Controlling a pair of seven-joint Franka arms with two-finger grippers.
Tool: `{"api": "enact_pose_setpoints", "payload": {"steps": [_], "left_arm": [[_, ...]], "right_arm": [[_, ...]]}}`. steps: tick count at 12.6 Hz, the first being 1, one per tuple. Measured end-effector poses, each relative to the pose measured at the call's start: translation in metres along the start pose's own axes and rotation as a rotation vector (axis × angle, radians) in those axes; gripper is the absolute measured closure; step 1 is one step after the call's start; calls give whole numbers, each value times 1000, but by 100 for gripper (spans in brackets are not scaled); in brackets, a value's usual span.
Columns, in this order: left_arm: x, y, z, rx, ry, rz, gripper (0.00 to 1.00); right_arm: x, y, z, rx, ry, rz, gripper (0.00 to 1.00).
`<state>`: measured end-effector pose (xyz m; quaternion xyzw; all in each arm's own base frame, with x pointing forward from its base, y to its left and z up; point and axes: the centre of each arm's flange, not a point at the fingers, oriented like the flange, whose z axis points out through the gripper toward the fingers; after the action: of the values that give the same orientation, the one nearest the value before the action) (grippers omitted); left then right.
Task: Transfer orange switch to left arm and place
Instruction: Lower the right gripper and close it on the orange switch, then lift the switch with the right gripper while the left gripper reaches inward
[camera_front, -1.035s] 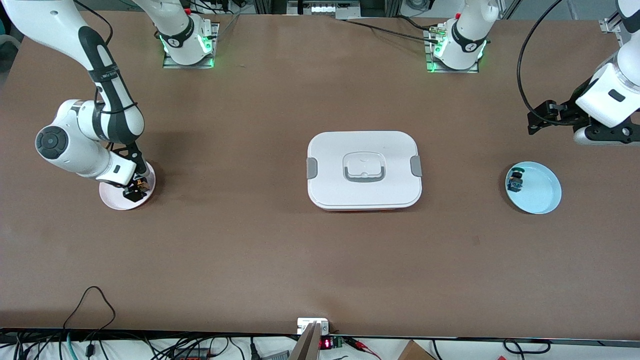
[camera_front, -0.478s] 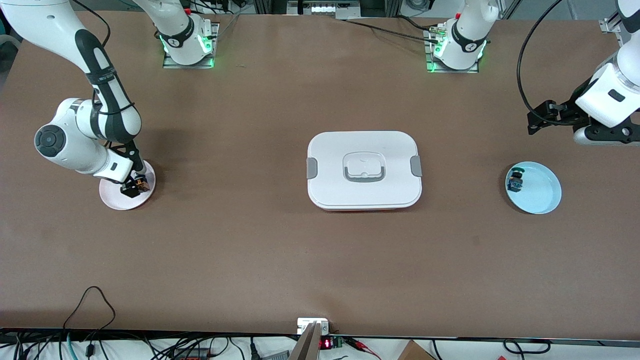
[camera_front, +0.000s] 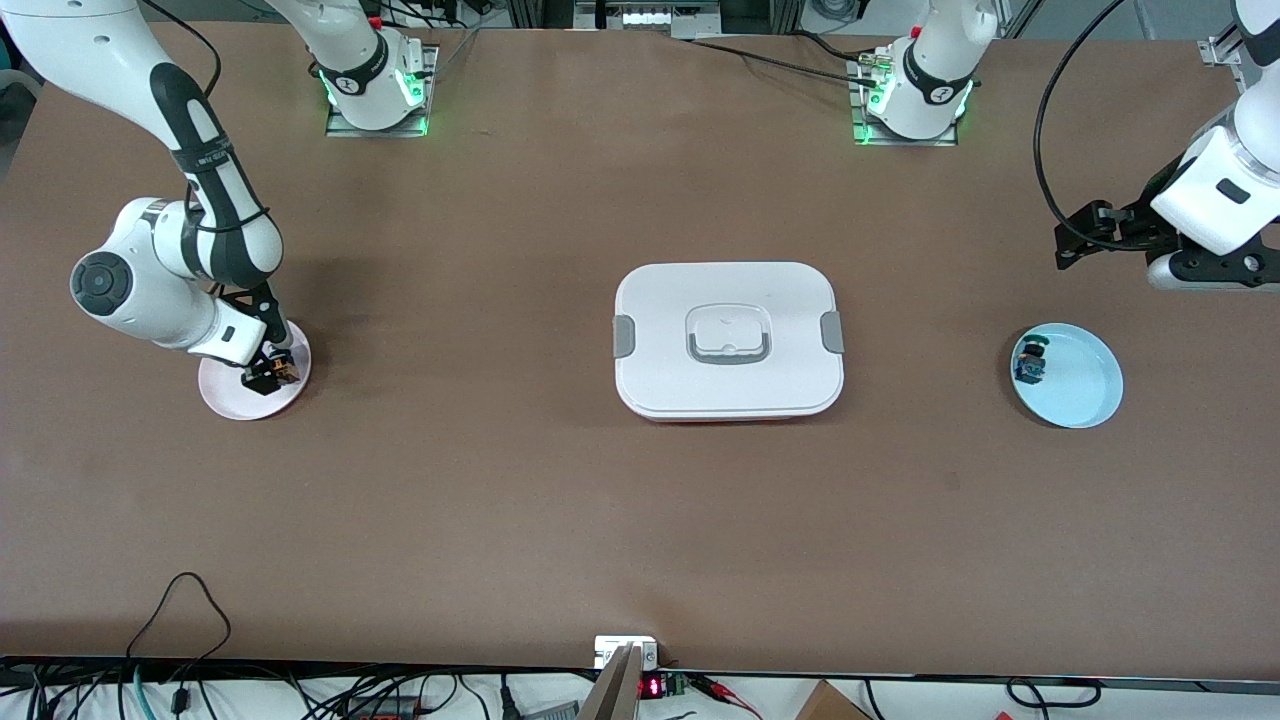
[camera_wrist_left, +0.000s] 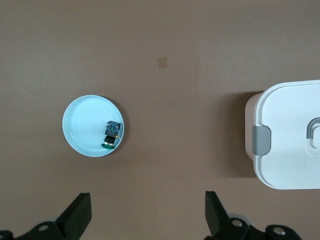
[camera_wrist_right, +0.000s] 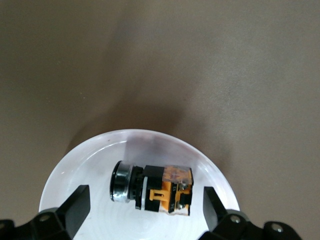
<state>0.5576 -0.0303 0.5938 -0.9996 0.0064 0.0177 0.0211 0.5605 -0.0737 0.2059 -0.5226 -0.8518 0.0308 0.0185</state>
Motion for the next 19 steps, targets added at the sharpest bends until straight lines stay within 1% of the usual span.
{"api": "enact_pose_setpoints", "payload": {"steps": [3,7,11,12,13,14,15,16,19], "left_arm": [[-1,0,1,0,-6,0,0],[-4,0,3,2,-34,0,0],[-4,0,3,2,-36,0,0],[-4,0,3,2,-36,0,0],[-4,0,3,2,-36,0,0],[-4,0,3,2,-36,0,0],[-4,0,3,2,-36,0,0],[-4,0,3,2,-36,0,0],[-4,0,3,2,-36,1,0]], "right_arm": [[0,0,2,-1,0,0,0],[-1,-1,10,1,1,4,0],[-2,-2,21,-7,22,39,0],[-2,-3,23,-6,23,40,0],[-2,-3,24,-6,23,41,3],[-2,-3,23,-8,23,42,3],[-2,-3,23,-9,22,42,13],[-2,-2,23,-12,22,44,27],[-5,-1,17,-31,28,68,27]]}}
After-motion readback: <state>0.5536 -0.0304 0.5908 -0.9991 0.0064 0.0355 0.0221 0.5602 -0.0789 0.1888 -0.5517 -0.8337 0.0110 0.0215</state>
